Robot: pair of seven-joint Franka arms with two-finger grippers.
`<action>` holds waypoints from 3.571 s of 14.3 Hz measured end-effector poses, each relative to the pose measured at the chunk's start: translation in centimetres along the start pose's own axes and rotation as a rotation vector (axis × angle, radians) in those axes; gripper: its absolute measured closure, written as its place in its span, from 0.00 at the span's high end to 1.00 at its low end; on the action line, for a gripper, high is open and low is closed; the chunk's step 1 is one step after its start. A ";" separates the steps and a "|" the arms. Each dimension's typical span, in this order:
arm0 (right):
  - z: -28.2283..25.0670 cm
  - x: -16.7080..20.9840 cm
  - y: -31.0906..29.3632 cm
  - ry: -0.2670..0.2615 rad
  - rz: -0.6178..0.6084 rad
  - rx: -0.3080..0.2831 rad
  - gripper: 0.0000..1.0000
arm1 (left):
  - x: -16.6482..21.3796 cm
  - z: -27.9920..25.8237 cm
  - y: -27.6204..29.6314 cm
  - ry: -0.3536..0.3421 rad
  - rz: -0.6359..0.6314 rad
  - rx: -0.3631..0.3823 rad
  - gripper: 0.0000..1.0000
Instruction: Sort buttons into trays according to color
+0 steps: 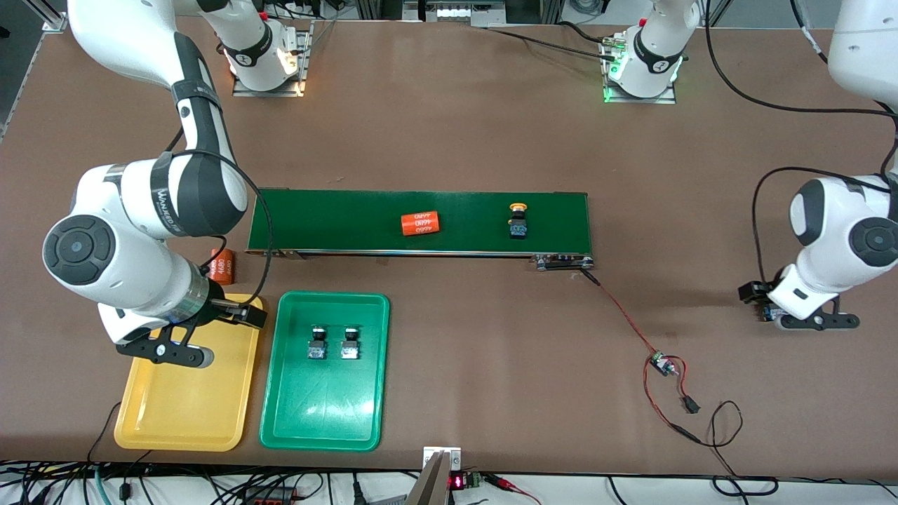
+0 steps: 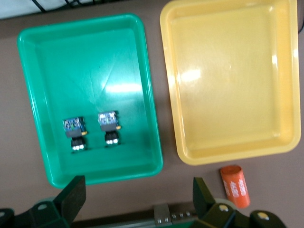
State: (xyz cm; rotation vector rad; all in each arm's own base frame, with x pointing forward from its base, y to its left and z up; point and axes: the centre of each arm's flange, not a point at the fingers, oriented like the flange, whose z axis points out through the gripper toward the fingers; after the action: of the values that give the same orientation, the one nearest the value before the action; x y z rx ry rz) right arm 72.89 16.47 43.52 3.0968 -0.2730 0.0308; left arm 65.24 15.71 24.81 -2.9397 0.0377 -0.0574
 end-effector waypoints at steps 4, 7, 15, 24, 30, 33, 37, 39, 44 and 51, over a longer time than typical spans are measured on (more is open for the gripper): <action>-0.8 -0.6 2.0 -0.029 0.019 -0.012 1.00 | 0.0 2.9 -2.2 -0.017 -0.042 -0.019 1.00; -0.4 -1.5 3.6 -0.039 0.025 -0.007 1.00 | 0.1 5.0 -3.1 -0.022 -0.092 -0.064 1.00; 2.1 -4.1 5.9 -0.037 0.036 0.019 1.00 | 0.0 7.8 -3.4 0.003 -0.091 -0.081 0.78; 3.2 -6.4 4.8 -0.067 -0.011 0.017 1.00 | 1.1 3.4 -1.3 -0.099 -0.054 -0.114 0.41; 3.4 -9.4 -1.2 -0.083 -0.109 0.012 1.00 | 1.3 -7.0 12.0 -0.245 0.165 -0.217 0.41; 3.6 -10.0 -2.0 -0.098 -0.122 0.006 1.00 | 0.4 -10.1 20.8 -0.289 0.161 -0.330 0.41; 3.9 -10.9 -2.9 -0.129 -0.141 -0.007 1.00 | -1.7 -12.0 29.8 -0.332 0.144 -0.407 0.41; 4.1 -11.1 -3.0 -0.134 -0.145 -0.009 1.00 | -2.9 -11.9 33.5 -0.317 0.099 -0.411 0.41; 4.6 -11.9 -4.1 -0.145 -0.163 -0.016 1.00 | -7.2 -9.0 40.0 -0.268 -0.013 -0.453 0.41; 5.0 -15.1 -8.8 -0.151 -0.192 -0.030 1.00 | -8.2 -9.7 41.8 -0.260 -0.046 -0.464 0.64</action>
State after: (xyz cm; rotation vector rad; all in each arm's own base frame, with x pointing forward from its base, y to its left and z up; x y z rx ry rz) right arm 59.68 27.58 37.95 3.0830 0.0213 -0.2111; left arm 55.78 -26.93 25.66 -3.3810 -0.0644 0.3757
